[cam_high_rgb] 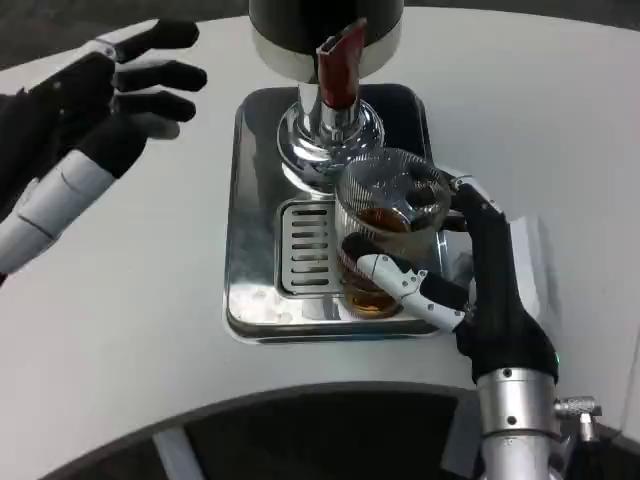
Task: Grasp the cup under the faucet to collect the drink, then remove the cup.
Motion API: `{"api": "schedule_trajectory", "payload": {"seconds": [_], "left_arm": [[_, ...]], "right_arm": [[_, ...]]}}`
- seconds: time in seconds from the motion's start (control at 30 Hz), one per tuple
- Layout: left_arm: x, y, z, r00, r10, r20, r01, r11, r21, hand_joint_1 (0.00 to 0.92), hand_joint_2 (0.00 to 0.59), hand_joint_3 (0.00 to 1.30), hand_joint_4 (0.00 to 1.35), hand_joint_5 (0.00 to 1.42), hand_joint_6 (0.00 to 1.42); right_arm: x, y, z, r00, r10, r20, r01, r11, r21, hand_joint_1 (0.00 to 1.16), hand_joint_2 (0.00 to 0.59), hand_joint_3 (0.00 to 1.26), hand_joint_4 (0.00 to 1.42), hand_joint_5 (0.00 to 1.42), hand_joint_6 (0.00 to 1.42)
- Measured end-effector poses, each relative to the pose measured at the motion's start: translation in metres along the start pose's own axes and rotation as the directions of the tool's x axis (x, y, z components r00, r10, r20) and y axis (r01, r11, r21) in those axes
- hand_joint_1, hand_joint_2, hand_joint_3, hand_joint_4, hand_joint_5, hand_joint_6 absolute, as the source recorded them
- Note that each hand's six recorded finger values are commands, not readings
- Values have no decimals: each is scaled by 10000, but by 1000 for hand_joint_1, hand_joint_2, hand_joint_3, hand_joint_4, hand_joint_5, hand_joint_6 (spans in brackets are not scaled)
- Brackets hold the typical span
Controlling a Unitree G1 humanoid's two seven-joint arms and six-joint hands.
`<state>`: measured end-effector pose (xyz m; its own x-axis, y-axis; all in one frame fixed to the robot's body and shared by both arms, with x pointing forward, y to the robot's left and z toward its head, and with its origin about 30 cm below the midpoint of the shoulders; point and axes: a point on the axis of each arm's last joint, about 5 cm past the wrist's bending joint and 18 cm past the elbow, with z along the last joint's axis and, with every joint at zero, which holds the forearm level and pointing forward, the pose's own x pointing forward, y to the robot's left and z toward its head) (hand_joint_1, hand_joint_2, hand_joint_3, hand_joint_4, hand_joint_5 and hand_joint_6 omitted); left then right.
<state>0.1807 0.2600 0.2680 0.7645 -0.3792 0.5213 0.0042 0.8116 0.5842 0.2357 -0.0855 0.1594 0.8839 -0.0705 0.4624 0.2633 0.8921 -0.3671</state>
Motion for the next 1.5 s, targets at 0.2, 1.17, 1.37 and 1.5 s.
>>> {"api": "schedule_trajectory", "payload": {"seconds": [0.2,1.17,1.37,1.5], "left_arm": [[-191,-71,-42,9970,172,-755,-189,9996,-208,0,119,232,293,343,380],[-781,-261,-152,9382,-343,-3443,379,9993,36,0,121,212,255,307,349],[-837,-290,-157,9149,-644,-3985,960,9936,598,0,125,180,161,213,282],[-813,-290,-138,8992,-1022,-4255,1743,9755,1340,0,125,153,96,139,252]], "right_arm": [[-24,-94,-59,9993,253,279,-244,9991,-333,803,244,812,991,1263,1424],[-289,-350,-121,9908,1197,630,-1144,9900,-822,810,240,858,1034,1309,1424],[-293,-327,-86,9890,1272,751,-1220,9901,-701,810,240,863,1035,1309,1424],[-292,-314,-4,9851,1283,1143,-1231,9911,-517,810,240,863,1035,1317,1424]]}}
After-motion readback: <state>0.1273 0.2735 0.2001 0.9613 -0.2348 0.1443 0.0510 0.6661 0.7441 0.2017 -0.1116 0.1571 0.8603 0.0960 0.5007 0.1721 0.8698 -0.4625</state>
